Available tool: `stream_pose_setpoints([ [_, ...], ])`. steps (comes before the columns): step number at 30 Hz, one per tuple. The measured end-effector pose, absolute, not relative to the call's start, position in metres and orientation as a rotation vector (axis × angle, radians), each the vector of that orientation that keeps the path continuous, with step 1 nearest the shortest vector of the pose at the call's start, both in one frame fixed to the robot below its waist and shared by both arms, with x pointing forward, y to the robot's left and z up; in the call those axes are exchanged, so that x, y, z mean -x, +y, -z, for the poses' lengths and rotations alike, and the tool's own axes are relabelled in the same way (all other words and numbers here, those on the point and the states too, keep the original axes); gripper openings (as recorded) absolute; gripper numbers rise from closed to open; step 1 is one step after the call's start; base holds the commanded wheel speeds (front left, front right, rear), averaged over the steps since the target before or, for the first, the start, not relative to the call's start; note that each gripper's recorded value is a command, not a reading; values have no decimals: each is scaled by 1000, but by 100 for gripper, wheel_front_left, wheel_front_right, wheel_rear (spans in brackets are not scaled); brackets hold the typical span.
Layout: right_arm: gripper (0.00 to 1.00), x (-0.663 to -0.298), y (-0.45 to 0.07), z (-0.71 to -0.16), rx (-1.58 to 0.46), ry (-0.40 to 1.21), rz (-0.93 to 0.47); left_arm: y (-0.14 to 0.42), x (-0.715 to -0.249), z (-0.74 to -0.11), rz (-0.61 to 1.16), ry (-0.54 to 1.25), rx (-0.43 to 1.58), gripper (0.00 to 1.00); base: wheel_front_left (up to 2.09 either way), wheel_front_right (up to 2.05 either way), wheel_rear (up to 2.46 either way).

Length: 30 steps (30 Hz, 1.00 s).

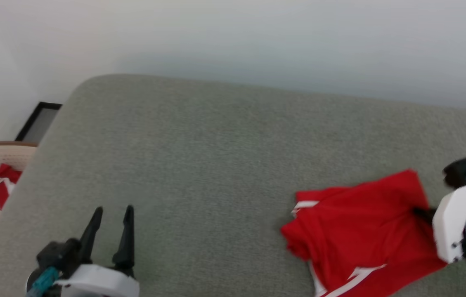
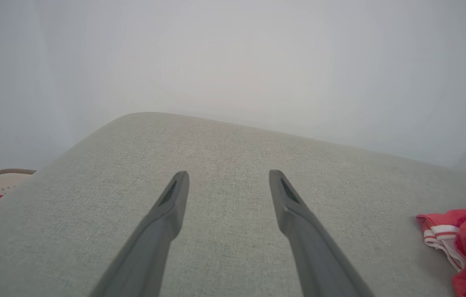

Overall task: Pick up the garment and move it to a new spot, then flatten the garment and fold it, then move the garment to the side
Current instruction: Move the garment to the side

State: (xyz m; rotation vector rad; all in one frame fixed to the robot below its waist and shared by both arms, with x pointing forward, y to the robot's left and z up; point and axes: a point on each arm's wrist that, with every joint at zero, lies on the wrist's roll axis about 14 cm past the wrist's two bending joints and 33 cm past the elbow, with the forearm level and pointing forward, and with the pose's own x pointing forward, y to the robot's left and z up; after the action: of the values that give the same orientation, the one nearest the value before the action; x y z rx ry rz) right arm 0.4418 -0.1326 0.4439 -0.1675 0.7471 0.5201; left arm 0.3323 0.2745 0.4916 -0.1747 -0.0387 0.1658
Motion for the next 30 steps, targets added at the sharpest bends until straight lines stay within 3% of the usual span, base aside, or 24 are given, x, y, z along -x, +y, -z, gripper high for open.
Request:
stream_pose_setpoints([
  [14,0,-489,-228,-488,310,643,-330,213,-413,-505,49,-69,156,100,0,0,0],
  [30,0,-497,-370,-491,477,675,-46,150,-478,-478,258,-19,148,100,0,0,0],
])
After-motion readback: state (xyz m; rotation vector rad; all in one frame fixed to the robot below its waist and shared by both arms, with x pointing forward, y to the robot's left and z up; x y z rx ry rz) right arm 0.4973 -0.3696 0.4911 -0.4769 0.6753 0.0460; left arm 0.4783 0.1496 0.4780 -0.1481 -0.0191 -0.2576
